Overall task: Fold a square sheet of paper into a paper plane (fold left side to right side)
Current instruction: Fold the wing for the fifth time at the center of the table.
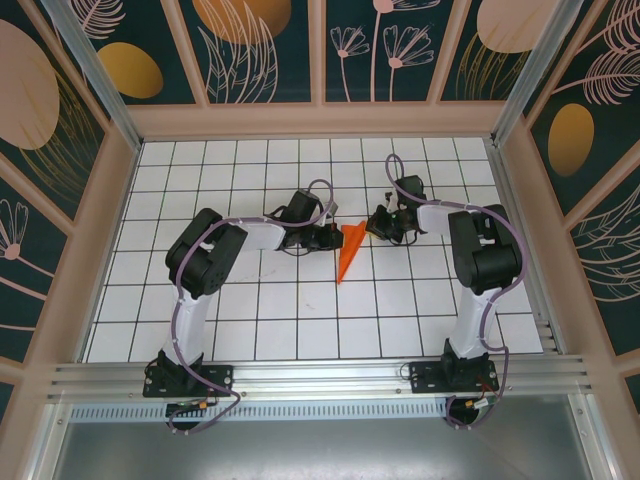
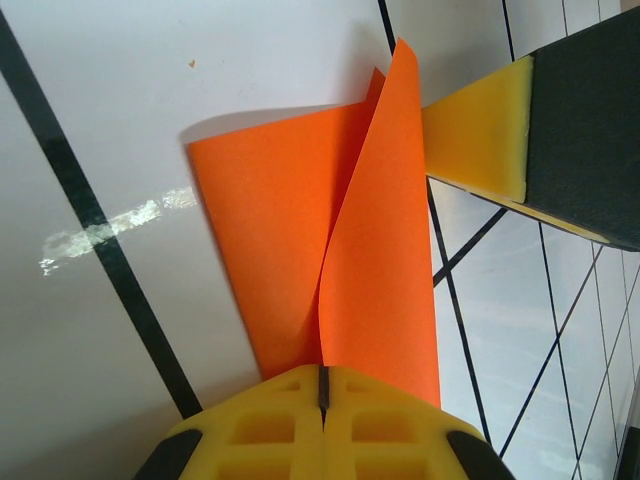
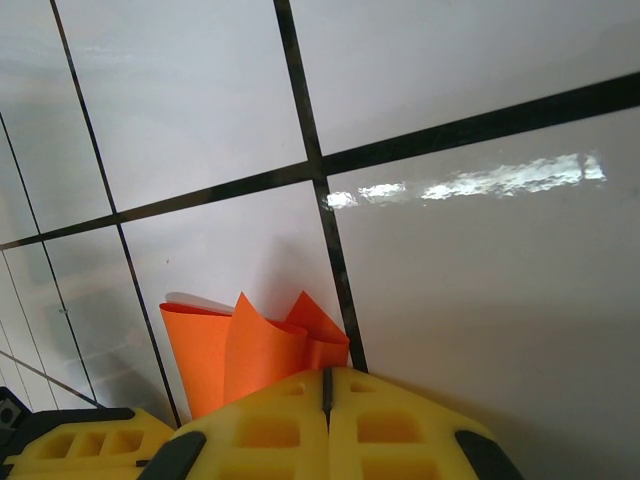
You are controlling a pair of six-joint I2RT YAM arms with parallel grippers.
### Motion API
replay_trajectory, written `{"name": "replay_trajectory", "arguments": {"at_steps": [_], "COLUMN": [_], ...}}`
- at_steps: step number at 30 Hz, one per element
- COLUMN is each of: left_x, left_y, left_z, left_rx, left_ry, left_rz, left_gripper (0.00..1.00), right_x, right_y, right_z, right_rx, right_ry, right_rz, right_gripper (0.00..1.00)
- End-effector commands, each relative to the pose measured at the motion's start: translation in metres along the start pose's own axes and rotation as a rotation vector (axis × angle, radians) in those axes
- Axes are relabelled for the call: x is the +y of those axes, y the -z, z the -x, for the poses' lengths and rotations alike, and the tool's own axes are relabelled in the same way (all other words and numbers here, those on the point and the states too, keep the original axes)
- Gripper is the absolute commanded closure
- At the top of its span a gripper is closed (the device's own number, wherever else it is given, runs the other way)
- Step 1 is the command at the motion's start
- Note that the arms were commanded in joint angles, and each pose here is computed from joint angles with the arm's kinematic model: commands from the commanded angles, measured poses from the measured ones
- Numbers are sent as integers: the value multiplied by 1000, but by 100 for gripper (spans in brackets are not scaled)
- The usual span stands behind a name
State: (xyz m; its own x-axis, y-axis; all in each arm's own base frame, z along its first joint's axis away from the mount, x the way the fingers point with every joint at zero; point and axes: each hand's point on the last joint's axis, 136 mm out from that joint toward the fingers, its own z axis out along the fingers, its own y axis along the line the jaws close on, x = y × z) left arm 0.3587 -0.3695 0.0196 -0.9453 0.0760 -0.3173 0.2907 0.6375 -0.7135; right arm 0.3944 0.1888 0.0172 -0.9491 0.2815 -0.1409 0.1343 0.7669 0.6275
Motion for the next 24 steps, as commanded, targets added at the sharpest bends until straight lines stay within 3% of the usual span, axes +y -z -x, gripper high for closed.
{"name": "replay_trajectory", "arguments": {"at_steps": [1, 7, 15, 24], "left_x": [14, 22, 28, 30], "left_y": [-5, -4, -7, -9], "left_z": [-4, -14, -16, -18], "left_rx": [18, 26, 33, 36], "left_ry": [5, 21, 30, 33], "left_rz": [29, 44, 59, 65], "left_gripper": [100, 100, 100, 100], "right_x": [-14, -2, 27, 64], "right_y": [-17, -8, 41, 24], "right_z": [-12, -4, 10, -27], "right_rx": [31, -7, -127, -43], "right_ry": [11, 38, 87, 102], "right_rz": [-68, -42, 2, 123], "right_gripper": [93, 90, 82, 88]}}
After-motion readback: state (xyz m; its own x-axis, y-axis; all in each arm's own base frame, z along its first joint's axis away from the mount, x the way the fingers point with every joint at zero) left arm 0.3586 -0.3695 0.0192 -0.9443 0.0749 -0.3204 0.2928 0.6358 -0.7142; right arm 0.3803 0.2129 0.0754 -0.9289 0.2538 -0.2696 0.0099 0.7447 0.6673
